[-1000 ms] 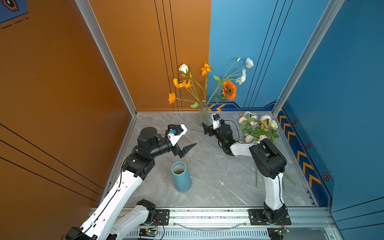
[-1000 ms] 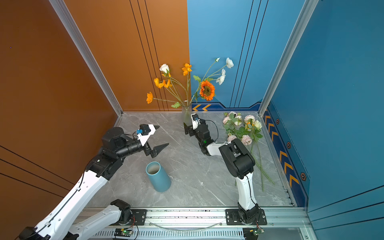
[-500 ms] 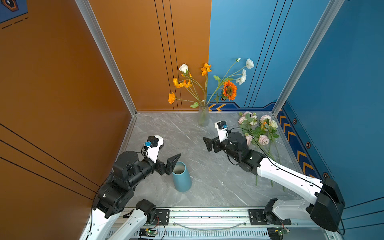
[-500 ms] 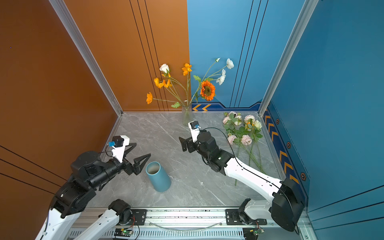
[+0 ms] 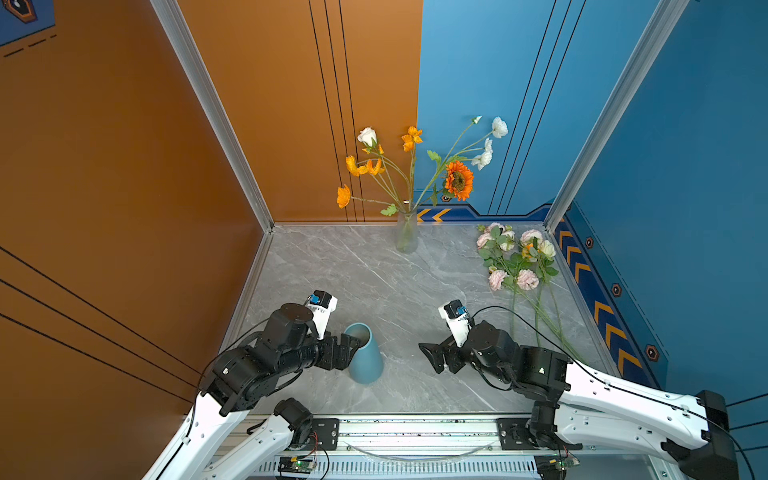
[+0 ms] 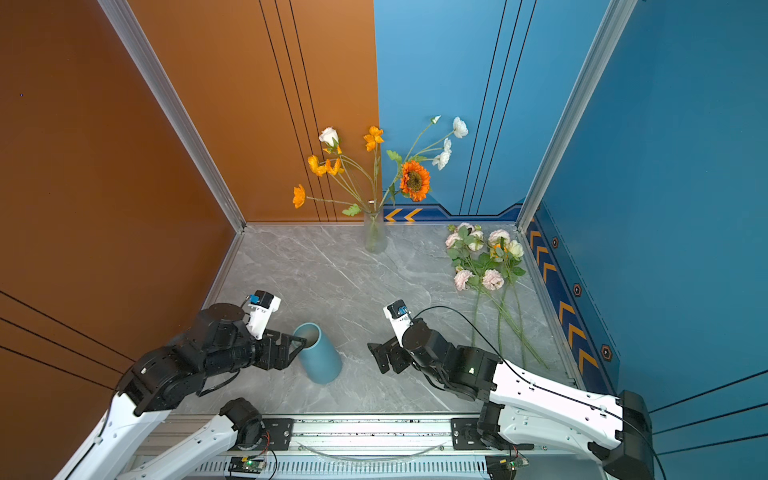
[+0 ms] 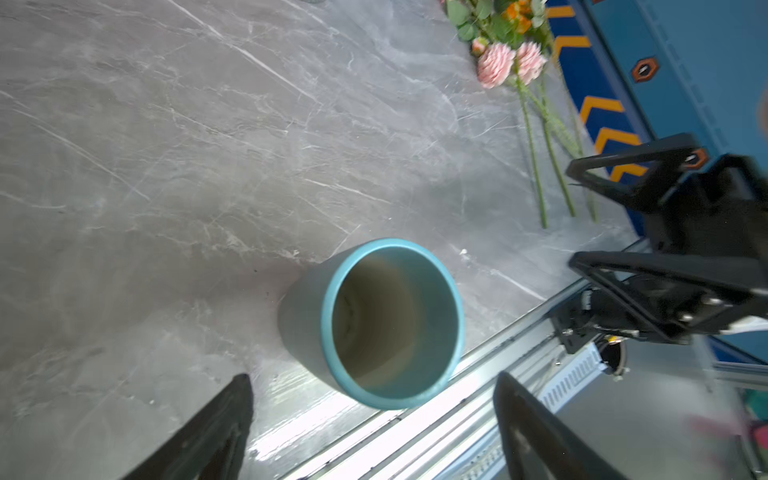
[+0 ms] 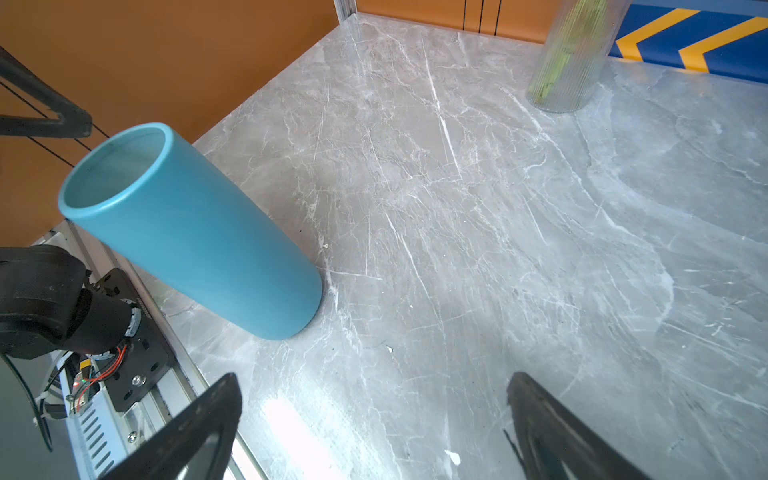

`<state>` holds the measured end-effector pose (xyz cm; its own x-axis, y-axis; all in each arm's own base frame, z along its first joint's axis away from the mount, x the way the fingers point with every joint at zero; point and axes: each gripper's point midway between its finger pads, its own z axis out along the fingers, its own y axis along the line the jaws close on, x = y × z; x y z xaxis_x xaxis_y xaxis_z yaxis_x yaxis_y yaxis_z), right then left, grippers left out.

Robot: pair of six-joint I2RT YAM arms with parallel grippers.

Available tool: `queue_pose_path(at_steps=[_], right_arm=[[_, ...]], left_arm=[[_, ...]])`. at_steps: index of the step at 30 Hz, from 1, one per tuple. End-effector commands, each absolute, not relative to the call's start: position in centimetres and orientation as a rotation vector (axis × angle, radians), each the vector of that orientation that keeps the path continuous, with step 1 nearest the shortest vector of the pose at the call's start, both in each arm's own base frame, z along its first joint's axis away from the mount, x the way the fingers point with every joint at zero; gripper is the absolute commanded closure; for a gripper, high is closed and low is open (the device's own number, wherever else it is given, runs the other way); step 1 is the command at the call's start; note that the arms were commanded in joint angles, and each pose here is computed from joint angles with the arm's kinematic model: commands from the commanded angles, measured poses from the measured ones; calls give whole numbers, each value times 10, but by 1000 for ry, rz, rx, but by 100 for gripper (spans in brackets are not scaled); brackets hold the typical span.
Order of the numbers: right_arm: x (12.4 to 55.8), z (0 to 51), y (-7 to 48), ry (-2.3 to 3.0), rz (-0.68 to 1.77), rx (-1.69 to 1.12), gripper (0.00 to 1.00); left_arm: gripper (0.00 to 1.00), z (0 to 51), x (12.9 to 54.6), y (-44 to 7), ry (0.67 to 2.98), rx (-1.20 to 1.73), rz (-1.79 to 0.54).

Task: Arrange the flowers into the vase
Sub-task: 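Lower the left gripper onto the teal cup rim and close it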

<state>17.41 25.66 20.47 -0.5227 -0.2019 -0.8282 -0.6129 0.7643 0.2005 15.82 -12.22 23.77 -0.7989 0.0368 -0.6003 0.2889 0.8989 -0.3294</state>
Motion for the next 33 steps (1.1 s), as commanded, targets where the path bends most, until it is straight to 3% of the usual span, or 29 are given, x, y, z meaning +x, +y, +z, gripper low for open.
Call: queue_pose_path(at_steps=[1, 5, 9, 11, 14, 25, 33], right_arm=[[174, 186, 236, 2156, 526, -554, 0], [175, 191, 235, 2137, 525, -558, 0], [174, 187, 238, 2149, 530, -574, 0], [173, 183, 239, 2157, 526, -579, 0], [174, 178, 240, 2160, 523, -579, 0], [172, 176, 255, 2170, 566, -613, 0], [174, 178, 250, 2151, 551, -606, 0]], left_arm=[[20, 242, 168, -101, 2466, 120, -374], [30, 243, 175, -104, 2475, 115, -336], [31, 246, 174, -116, 2481, 190, -365], [25, 248, 167, -127, 2478, 274, -410], [0, 250, 157, -137, 2456, 390, -421], [2, 223, 176, -148, 2489, 512, -142], [1, 205, 177, -149, 2513, 514, -119]])
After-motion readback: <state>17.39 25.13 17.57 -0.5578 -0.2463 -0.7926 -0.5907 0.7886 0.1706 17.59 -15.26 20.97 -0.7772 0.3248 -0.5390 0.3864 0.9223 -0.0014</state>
